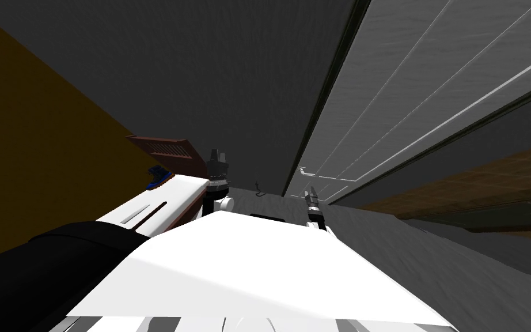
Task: Pull the door open
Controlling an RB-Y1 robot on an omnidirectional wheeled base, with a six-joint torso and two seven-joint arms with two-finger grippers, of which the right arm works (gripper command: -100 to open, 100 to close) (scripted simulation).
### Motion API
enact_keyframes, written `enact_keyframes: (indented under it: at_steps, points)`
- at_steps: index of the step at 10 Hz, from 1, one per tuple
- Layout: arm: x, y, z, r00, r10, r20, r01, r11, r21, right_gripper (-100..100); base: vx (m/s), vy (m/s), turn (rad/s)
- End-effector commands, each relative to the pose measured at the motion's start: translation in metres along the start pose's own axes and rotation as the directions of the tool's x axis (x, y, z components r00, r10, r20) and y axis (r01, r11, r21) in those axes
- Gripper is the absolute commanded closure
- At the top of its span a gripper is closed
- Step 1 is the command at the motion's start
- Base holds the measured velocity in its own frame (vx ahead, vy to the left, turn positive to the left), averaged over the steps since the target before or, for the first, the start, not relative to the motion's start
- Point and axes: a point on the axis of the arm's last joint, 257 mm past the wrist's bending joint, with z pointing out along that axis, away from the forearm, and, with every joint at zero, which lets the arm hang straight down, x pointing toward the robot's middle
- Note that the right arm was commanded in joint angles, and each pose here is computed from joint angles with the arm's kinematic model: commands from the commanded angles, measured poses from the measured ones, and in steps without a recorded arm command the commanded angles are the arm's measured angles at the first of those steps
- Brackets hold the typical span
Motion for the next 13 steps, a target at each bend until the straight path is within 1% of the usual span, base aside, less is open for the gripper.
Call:
enact_keyframes:
  at_steps: [1, 4, 5, 8, 9, 13]
  points:
    - [-0.006, -0.009, -0.0024, 1.0, 0.002, 0.005, -0.002, 1.0, 0.019, -100, 0.052, -0.021, 0.039]
    - [-0.019, -0.027, -0.0093, 1.0, 0.007, 0.018, -0.008, 0.998, 0.058, -100, 0.085, -0.037, 0.071]
    - [-0.019, -0.027, -0.0093, 1.0, 0.007, 0.018, -0.008, 0.998, 0.058, -100, 0.06, -0.043, 0.025]
    - [-0.031, -0.042, -0.0157, 0.999, 0.01, 0.031, -0.012, 0.996, 0.089, -100, 0.062, -0.037, 0.05]
    - [-0.038, -0.049, -0.0196, 0.999, 0.01, 0.039, -0.015, 0.994, 0.107, -100, 0.108, -0.058, 0.085]
    - [-0.05, -0.06, -0.0265, 0.998, 0.011, 0.054, -0.018, 0.991, 0.136, -100, 0.088, -0.049, 0.042]
